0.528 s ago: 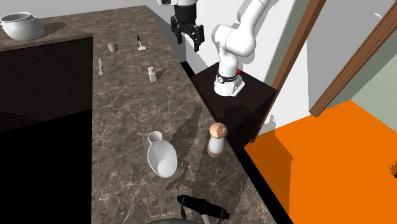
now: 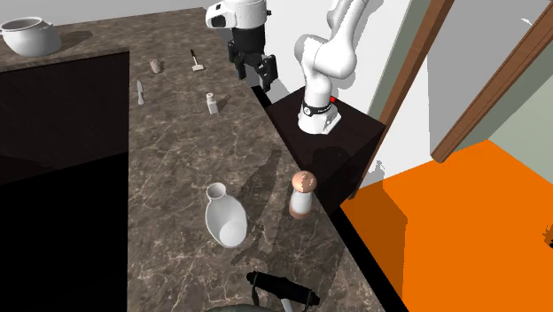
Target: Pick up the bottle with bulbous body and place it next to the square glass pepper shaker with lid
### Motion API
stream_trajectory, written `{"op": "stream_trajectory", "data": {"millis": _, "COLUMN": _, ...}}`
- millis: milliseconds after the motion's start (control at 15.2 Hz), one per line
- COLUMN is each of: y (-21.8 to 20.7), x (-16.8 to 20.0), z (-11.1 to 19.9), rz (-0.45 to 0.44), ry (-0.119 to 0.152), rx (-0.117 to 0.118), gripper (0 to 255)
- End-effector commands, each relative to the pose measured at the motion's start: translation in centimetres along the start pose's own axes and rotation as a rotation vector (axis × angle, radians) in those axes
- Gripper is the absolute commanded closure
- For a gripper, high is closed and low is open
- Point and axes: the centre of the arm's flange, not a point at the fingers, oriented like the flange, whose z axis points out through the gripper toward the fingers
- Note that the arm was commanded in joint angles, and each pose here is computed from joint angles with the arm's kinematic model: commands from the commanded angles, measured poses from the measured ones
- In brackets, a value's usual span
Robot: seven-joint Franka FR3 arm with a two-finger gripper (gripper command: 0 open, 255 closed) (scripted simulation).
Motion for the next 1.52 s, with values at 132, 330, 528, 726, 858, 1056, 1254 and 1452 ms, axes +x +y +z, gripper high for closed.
{"op": "stream_trajectory", "data": {"millis": 132, "y": -2.5, "x": 4.7, "z": 0.9, "rz": 0.003, "ry": -0.005, "rx": 0.000, "gripper": 0}}
{"op": "stream_trajectory", "data": {"millis": 330, "y": -4.3, "x": 8.3, "z": 1.5, "rz": 0.006, "ry": -0.010, "rx": 0.000, "gripper": 0}}
{"op": "stream_trajectory", "data": {"millis": 528, "y": -6.1, "x": 11.9, "z": 2.2, "rz": 0.008, "ry": -0.014, "rx": -0.001, "gripper": 0}}
{"op": "stream_trajectory", "data": {"millis": 726, "y": -7.8, "x": 15.4, "z": 2.8, "rz": 0.010, "ry": -0.019, "rx": -0.001, "gripper": 0}}
{"op": "stream_trajectory", "data": {"millis": 858, "y": -9.0, "x": 17.8, "z": 3.3, "rz": 0.012, "ry": -0.022, "rx": -0.002, "gripper": 0}}
{"op": "stream_trajectory", "data": {"millis": 1056, "y": -10.8, "x": 21.3, "z": 4.0, "rz": 0.014, "ry": -0.026, "rx": -0.002, "gripper": 0}}
{"op": "stream_trajectory", "data": {"millis": 1254, "y": -12.5, "x": 24.9, "z": 4.7, "rz": 0.016, "ry": -0.031, "rx": -0.002, "gripper": 0}}
{"op": "stream_trajectory", "data": {"millis": 1452, "y": -13.9, "x": 27.8, "z": 5.3, "rz": 0.018, "ry": -0.035, "rx": -0.003, "gripper": 0}}
